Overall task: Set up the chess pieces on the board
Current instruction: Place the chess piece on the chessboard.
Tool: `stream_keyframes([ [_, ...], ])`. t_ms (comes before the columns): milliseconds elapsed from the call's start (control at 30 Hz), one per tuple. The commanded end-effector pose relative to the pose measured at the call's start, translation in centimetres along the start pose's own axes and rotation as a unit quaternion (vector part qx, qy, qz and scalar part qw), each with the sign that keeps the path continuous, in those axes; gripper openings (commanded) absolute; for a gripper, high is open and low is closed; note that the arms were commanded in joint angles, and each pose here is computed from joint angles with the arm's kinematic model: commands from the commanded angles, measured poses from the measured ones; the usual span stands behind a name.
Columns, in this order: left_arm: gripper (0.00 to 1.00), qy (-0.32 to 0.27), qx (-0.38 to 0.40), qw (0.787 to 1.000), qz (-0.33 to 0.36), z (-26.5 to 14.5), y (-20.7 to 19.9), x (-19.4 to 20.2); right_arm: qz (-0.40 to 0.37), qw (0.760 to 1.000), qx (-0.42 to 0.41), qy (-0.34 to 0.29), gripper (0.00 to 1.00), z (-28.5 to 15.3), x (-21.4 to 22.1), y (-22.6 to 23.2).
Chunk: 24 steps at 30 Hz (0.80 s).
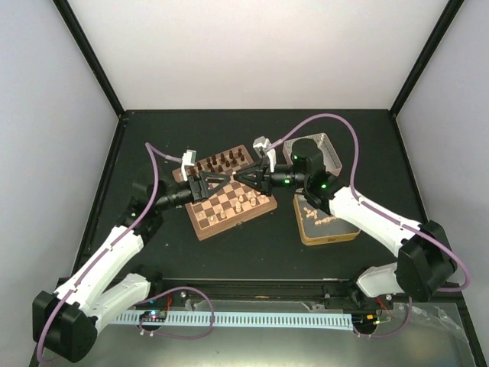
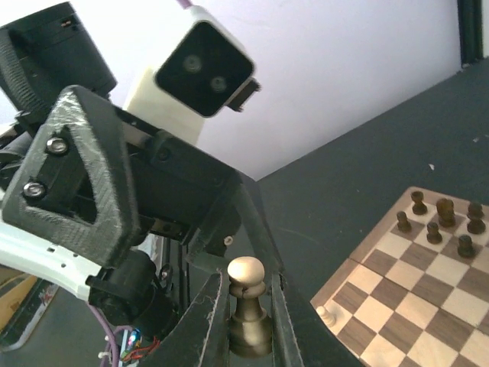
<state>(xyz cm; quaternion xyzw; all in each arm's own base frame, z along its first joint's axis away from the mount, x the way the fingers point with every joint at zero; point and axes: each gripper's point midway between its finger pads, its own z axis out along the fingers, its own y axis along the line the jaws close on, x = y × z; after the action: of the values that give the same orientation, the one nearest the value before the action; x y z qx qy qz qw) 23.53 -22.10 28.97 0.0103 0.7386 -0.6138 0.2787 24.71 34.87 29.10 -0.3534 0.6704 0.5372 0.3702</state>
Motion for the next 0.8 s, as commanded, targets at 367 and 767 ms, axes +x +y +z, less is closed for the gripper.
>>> stream_keyframes([
  [367, 0.59, 0.019, 0.023, 0.999, -0.020, 0.4, -2.1, -0.8, -0.116, 0.989, -0.020, 0.089, 0.13, 0.7, 1.3, 1.7],
  [767, 0.52, 0.042, 0.032, 0.998, -0.034, 0.9, -2.0, -0.4, -0.141, 0.983, -0.009, 0.118, 0.13, 1.2, 1.5, 1.5],
])
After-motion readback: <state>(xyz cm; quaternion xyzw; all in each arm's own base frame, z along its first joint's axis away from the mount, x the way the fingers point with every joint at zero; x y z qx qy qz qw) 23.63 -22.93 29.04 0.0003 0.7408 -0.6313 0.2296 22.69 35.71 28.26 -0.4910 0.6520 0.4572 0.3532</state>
